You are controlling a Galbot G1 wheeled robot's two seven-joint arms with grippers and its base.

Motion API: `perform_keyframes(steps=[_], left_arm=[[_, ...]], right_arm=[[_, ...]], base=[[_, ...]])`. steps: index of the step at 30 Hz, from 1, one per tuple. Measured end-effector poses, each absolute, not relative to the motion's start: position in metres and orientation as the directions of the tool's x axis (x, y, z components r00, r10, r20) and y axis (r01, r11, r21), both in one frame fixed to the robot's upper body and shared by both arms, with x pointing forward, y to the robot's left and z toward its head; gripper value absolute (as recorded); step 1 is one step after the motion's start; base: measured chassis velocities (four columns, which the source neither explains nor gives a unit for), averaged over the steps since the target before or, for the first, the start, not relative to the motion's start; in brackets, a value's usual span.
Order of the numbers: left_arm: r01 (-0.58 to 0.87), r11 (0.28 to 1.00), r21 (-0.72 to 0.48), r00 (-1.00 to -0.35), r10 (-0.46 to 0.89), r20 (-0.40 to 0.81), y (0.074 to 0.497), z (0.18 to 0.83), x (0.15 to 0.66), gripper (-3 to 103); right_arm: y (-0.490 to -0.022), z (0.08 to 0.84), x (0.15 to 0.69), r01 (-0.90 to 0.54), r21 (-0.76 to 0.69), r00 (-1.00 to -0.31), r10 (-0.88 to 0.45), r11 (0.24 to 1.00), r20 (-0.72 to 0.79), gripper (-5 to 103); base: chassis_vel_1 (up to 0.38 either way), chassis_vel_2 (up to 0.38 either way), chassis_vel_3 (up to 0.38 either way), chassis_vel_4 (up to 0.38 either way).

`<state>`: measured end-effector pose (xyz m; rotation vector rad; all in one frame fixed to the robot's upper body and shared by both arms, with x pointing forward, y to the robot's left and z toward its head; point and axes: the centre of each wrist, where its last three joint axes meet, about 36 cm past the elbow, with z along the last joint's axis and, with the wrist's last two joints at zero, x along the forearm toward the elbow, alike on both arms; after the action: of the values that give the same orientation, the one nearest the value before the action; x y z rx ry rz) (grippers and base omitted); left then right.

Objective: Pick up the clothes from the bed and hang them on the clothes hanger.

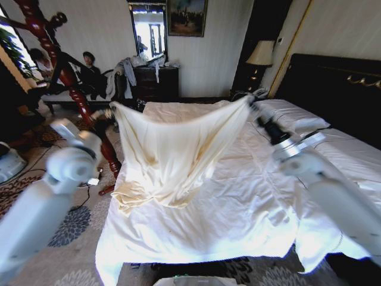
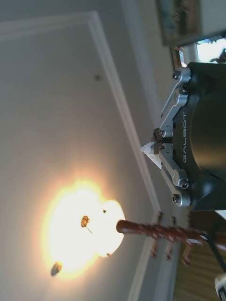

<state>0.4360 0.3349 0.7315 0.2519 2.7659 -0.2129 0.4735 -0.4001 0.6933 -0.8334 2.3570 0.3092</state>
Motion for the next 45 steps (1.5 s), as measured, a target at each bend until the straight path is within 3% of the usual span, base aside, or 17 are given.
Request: perform_keyframes(steps=[7,12,17,24,31,39,44,45], left_arm=[[0.252,0.965,-0.076,-0.871,0.191,-0.453,0.354,0.825,0.426,0],[0.263,0.960,-0.092,-0.870,0.195,-0.453,0.361,0.839,0.420,0],[0.299,0.952,-0.061,-0.889,0.255,-0.381,0.336,0.799,0.410,0],[0.346,0.934,-0.091,-0.915,0.314,-0.254,0.292,0.707,0.394,0],[0.284,0.951,-0.127,-0.948,0.257,-0.189,0.288,0.659,0.391,0],[0.197,0.974,-0.113,-0.975,0.181,-0.132,0.295,0.628,0.401,0],[0.149,0.981,-0.122,-0.989,0.145,-0.034,0.296,0.613,0.400,-1],[0.141,0.981,-0.130,-0.989,0.144,0.017,0.296,0.607,0.399,4]], right_arm=[[-0.398,0.766,0.447,-0.451,0.048,-0.715,-0.329,0.891,-0.617,0],[-0.395,0.775,0.442,-0.442,0.033,-0.708,-0.325,0.897,-0.627,0],[-0.379,0.759,0.426,-0.468,-0.035,-0.691,-0.390,0.883,-0.609,0],[-0.355,0.676,0.409,-0.483,0.003,-0.735,-0.404,0.876,-0.545,0],[-0.351,0.620,0.419,-0.422,0.106,-0.782,-0.302,0.900,-0.545,0],[-0.351,0.593,0.426,-0.359,0.118,-0.838,-0.264,0.926,-0.477,0],[-0.338,0.593,0.407,-0.354,0.129,-0.884,-0.286,0.926,-0.370,0],[-0.331,0.595,0.398,-0.363,0.141,-0.893,-0.300,0.921,-0.334,0]], base=[[0.000,0.000,0.000,0.000],[0.000,0.000,0.000,0.000],[0.000,0.000,0.000,0.000],[0.000,0.000,0.000,0.000],[0.000,0.000,0.000,0.000],[0.000,0.000,0.000,0.000],[0.000,0.000,0.000,0.000],[0.000,0.000,0.000,0.000]])
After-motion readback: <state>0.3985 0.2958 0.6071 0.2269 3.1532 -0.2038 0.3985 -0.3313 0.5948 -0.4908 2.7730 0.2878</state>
